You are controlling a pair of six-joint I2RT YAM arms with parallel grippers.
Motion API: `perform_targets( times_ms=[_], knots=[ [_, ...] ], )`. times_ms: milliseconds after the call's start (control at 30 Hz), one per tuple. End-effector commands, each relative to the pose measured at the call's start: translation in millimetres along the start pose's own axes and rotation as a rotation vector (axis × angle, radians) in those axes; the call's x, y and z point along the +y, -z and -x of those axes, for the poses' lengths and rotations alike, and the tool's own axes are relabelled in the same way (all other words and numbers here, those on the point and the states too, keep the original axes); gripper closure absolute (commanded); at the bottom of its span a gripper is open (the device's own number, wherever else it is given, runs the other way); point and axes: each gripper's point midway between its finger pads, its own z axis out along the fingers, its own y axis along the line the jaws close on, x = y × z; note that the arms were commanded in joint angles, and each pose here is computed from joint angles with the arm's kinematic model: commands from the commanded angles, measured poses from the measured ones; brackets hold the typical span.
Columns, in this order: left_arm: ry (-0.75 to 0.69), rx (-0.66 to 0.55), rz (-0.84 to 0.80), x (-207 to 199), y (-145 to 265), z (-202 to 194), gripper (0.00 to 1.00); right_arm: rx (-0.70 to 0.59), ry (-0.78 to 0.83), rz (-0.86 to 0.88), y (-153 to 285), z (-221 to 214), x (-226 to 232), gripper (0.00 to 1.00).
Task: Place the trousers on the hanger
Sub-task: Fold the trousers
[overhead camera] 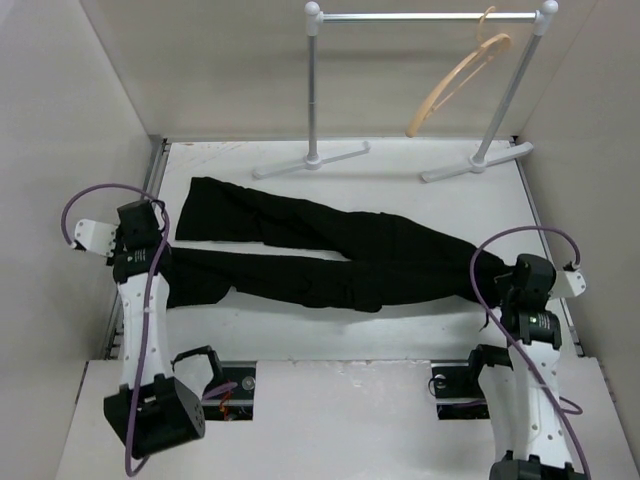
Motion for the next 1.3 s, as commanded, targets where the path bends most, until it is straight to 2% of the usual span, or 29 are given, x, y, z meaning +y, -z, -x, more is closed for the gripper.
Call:
perform_targets(
  times_ms=[0,200,467,733,833,933,967,1033,1067,1133,1167,1267],
  knots=[
    [0.026,-0.079,-0.061,-32,1,19,1.0,-0.114,-0.075,0.081,4,31,23,0.98],
    [-0.068,-0.092,-0.098,-100,-9,9,1.0,-0.109,-0.12,0.058,-16,41,46,0.98],
    [-0.127,-0.116,-0.148,-167,-28,11,1.0,-0.117,-0.129,0.065,-34,62,83,0.96],
    [-0.284,-0.048,-0.133,-229,-91,-41,0.98,-0.061,-0.097,-0.004,-108,60,118,0.96],
    [-0.328,-0.037,-0.128,-243,-113,-61,0.94,-0.039,-0.081,-0.033,-135,53,128,0.93],
    [-0.365,-0.015,-0.153,-259,-131,-80,0.82,-0.049,-0.076,-0.06,-157,54,136,0.82],
    [-0.366,-0.012,-0.188,-269,-131,-84,0.81,-0.057,-0.074,-0.06,-160,57,139,0.81],
    [-0.367,-0.045,-0.264,-291,-124,-80,0.71,-0.072,-0.081,-0.05,-164,64,149,0.75],
    [-0.369,-0.061,-0.303,-301,-118,-75,0.64,-0.081,-0.085,-0.032,-163,68,156,0.66],
    [-0.375,-0.072,-0.347,-307,-100,-67,0.38,-0.092,-0.067,0.002,-158,73,167,0.41],
    [-0.373,-0.067,-0.362,-304,-89,-63,0.29,-0.1,-0.056,0.024,-151,74,173,0.29],
    [-0.377,-0.039,-0.389,-265,-53,-75,0.19,-0.121,-0.039,0.083,-127,76,179,0.11]
  ],
)
